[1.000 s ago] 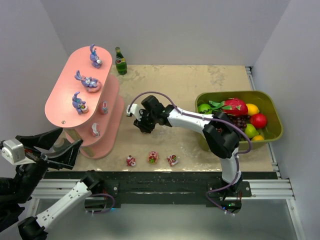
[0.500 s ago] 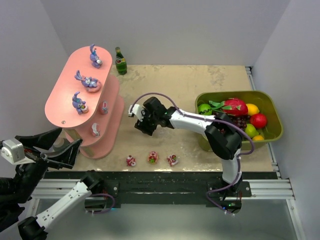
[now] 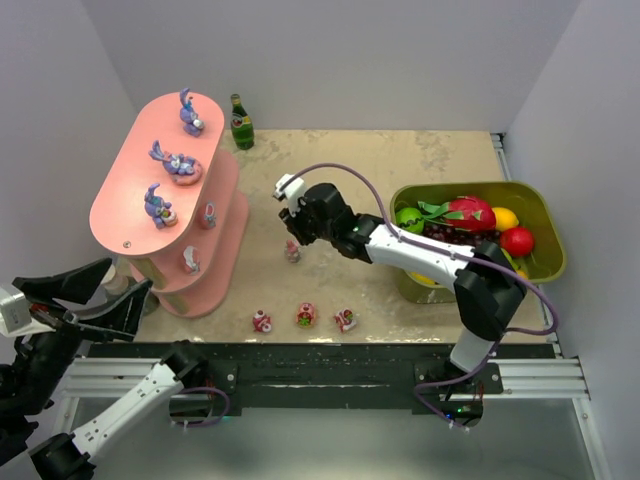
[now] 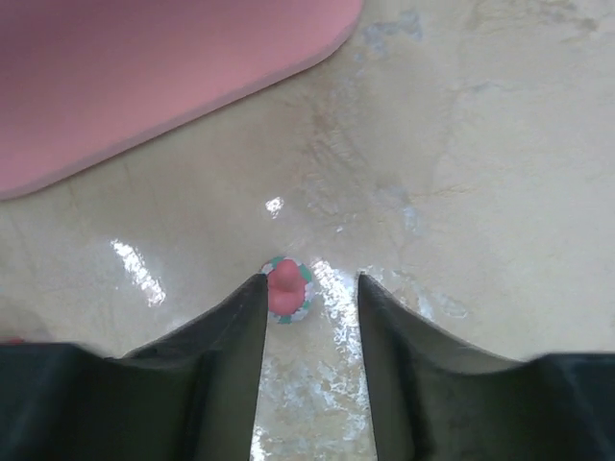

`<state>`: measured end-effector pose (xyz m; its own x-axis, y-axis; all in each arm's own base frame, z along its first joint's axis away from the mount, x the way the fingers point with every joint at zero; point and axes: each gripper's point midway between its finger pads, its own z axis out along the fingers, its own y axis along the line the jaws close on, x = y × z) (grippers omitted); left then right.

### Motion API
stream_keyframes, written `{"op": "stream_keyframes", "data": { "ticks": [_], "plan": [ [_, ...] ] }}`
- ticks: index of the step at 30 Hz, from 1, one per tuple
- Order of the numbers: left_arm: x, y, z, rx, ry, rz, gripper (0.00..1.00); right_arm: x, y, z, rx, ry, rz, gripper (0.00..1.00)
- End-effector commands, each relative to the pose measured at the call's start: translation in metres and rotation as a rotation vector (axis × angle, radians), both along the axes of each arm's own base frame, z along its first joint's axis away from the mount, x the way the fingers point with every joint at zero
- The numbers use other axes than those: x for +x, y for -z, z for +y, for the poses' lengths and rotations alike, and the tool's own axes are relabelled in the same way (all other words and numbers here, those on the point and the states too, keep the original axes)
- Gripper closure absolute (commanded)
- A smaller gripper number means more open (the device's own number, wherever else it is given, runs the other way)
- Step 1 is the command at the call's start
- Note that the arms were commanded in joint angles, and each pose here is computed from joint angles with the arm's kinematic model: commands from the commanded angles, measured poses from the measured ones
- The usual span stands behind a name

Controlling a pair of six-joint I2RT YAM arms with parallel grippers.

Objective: Place and organize the plastic toys onto the shelf

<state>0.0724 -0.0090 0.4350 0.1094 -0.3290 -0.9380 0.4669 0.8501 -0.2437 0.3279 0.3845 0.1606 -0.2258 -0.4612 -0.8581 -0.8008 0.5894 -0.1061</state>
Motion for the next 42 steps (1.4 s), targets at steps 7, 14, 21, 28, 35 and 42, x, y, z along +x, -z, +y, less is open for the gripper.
{"op": "stream_keyframes", "data": {
  "ticks": [7, 14, 21, 28, 35, 42],
  "plan": [
    [-0.006, -0.002, 0.01, -0.027, -0.025, 0.025, 0.0, -0.071, 0.014, 0.066, 0.186, 0.192, 0.203, 1.0],
    [-0.008, 0.002, 0.012, -0.028, -0.027, 0.041, 0.0, -0.058, 0.073, 0.072, 0.183, 0.382, 0.233, 1.0],
    [-0.007, 0.007, 0.017, -0.026, -0.045, 0.049, 0.0, -0.034, 0.1, 0.062, 0.232, 0.544, 0.186, 1.0],
    [-0.007, 0.012, 0.02, -0.025, -0.061, 0.056, 0.01, -0.014, 0.13, 0.034, 0.223, 0.646, 0.219, 1.0],
    [-0.007, 0.016, 0.022, -0.025, -0.072, 0.062, 0.01, -0.007, 0.142, 0.006, 0.218, 0.725, 0.228, 1.0],
    [-0.008, 0.017, 0.025, -0.03, -0.077, 0.063, 0.0, -0.006, 0.143, -0.019, 0.213, 0.777, 0.217, 1.0]
  ]
}}
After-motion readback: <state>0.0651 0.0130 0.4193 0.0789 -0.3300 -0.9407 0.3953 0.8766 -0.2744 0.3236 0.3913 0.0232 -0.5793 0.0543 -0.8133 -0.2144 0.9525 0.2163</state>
